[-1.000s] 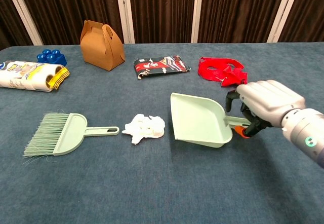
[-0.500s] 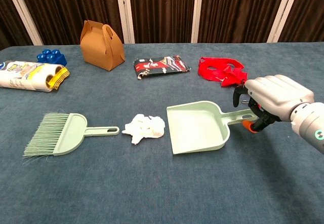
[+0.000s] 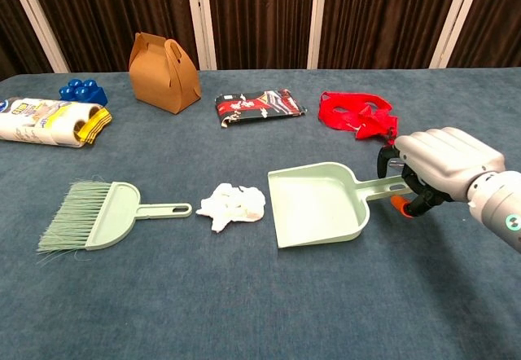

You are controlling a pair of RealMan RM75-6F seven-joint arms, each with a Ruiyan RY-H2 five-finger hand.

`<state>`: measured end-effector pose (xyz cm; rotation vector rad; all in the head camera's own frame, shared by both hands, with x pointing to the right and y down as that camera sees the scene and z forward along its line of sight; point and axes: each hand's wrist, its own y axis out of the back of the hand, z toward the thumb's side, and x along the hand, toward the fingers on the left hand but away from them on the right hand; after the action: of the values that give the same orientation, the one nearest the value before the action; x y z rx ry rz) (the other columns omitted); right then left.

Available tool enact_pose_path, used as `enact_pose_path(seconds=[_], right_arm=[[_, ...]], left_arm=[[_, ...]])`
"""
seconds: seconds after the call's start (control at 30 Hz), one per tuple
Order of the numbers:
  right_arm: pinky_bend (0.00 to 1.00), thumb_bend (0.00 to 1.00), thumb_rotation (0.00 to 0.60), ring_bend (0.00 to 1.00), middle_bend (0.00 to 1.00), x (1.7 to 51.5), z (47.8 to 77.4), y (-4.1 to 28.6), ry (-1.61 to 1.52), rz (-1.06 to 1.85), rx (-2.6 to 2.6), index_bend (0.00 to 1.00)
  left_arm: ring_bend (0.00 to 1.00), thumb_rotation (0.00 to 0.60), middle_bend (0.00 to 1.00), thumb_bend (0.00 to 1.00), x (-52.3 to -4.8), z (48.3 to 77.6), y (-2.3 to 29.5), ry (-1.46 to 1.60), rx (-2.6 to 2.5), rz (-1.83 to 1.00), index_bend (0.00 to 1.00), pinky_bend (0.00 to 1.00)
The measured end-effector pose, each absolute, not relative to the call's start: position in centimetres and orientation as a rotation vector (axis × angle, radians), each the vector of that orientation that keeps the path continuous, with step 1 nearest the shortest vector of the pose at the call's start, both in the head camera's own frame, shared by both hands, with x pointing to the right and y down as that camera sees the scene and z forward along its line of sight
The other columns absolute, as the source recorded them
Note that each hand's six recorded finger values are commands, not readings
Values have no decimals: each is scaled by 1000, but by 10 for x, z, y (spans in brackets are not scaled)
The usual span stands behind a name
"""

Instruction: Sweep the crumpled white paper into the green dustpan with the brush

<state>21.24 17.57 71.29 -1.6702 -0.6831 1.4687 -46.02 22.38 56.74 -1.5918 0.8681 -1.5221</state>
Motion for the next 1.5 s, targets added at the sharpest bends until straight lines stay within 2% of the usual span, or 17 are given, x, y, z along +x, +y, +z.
enact_pose_path(seconds=[0.23,0.5,0.57,0.67,0.77,1.03,1.13,1.3,1.5], right_arm=[[804,467,600,803,844,212,713,177,-686,1465,-1679,640],[804,483,600,803,844,208,708,177,-681,1433,-1679,677],[804,487,600,803,844,207,706,176,-672,1422,-1663,677],[804,487,600,803,844,207,702,173,-653,1415,-1614,677],[804,488,600,803,844,208,700,170,-645,1424,-1568,677],[804,490,600,803,844,216,698,164,-634,1457,-1518,677],[804,492,600,803,844,219,698,162,-631,1463,-1509,677],[804,492,600,803,844,225,699,161,-629,1477,-1499,677],[804,493,600,803,844,223,695,160,-632,1476,-1493,677]], left_arm=[[0,600,0,0,-459,568,223,870,-1592,-1522,0,0],[0,600,0,0,-449,567,217,876,-1616,-1504,0,9],[0,600,0,2,-443,567,211,884,-1625,-1495,0,50],[53,600,11,28,-432,565,197,897,-1624,-1468,0,175],[181,600,102,69,-419,565,183,891,-1607,-1439,34,309],[546,600,511,137,-384,581,153,819,-1556,-1437,240,653],[673,600,648,184,-365,596,145,781,-1569,-1452,326,745],[809,600,807,252,-327,621,139,719,-1610,-1446,433,847],[938,600,945,275,-294,643,134,689,-1656,-1462,470,977]])
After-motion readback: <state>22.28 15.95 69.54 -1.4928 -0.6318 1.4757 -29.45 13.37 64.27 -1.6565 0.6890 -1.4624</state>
